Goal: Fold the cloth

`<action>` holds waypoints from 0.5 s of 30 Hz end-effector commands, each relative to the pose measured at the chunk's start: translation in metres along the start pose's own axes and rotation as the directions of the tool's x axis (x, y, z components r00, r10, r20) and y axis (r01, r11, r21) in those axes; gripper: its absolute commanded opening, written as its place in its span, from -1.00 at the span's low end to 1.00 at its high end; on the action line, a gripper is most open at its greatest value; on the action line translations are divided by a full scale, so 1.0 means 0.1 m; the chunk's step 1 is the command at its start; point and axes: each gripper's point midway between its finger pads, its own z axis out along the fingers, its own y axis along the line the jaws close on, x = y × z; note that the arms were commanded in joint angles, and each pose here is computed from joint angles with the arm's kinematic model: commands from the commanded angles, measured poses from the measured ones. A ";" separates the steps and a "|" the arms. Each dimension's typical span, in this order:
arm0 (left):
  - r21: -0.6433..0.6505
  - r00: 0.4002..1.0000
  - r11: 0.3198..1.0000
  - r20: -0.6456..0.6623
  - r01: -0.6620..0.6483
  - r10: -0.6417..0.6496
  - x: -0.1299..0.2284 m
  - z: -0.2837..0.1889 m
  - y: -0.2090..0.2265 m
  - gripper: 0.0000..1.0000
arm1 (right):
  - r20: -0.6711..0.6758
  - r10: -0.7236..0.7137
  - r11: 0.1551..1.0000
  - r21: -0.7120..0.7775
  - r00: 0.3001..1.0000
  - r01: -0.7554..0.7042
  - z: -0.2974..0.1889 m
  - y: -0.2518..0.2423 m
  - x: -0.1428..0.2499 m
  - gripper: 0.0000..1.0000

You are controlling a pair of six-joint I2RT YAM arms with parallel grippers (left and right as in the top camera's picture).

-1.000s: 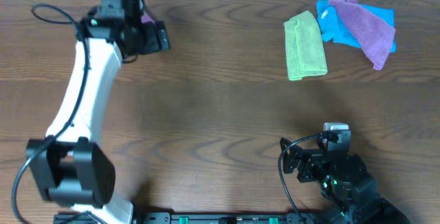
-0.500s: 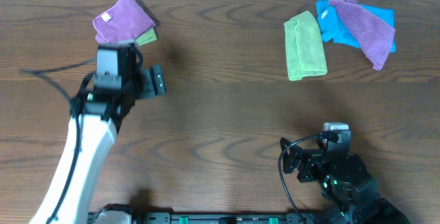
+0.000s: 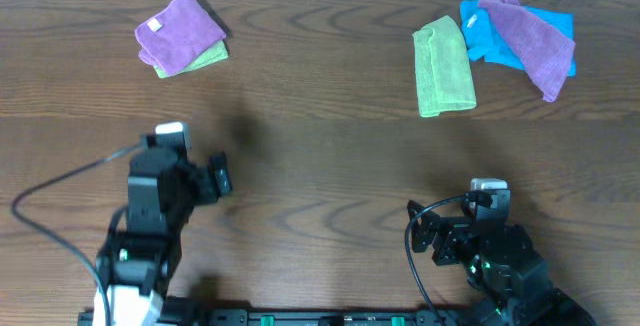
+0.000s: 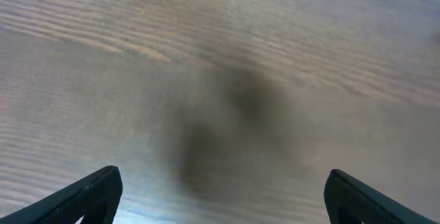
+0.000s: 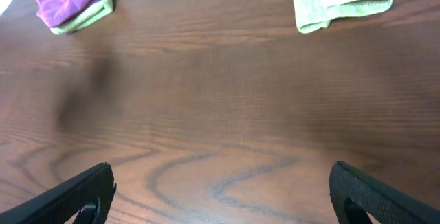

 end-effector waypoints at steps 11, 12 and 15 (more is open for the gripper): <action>0.017 0.965 0.970 0.104 -0.242 0.239 0.56 -0.10 0.11 0.91 | 0.005 0.018 1.000 0.014 1.000 -0.018 0.01 -0.03 0.00 0.99; 0.016 0.962 0.967 0.106 -0.255 0.252 0.58 -0.10 0.11 0.90 | 0.005 0.018 1.000 0.014 1.000 -0.018 0.01 -0.03 0.00 0.98; 0.005 0.954 0.959 0.101 -0.283 0.281 0.66 -0.12 0.16 0.91 | 0.005 0.018 1.000 0.014 1.000 -0.018 0.01 -0.03 0.00 0.98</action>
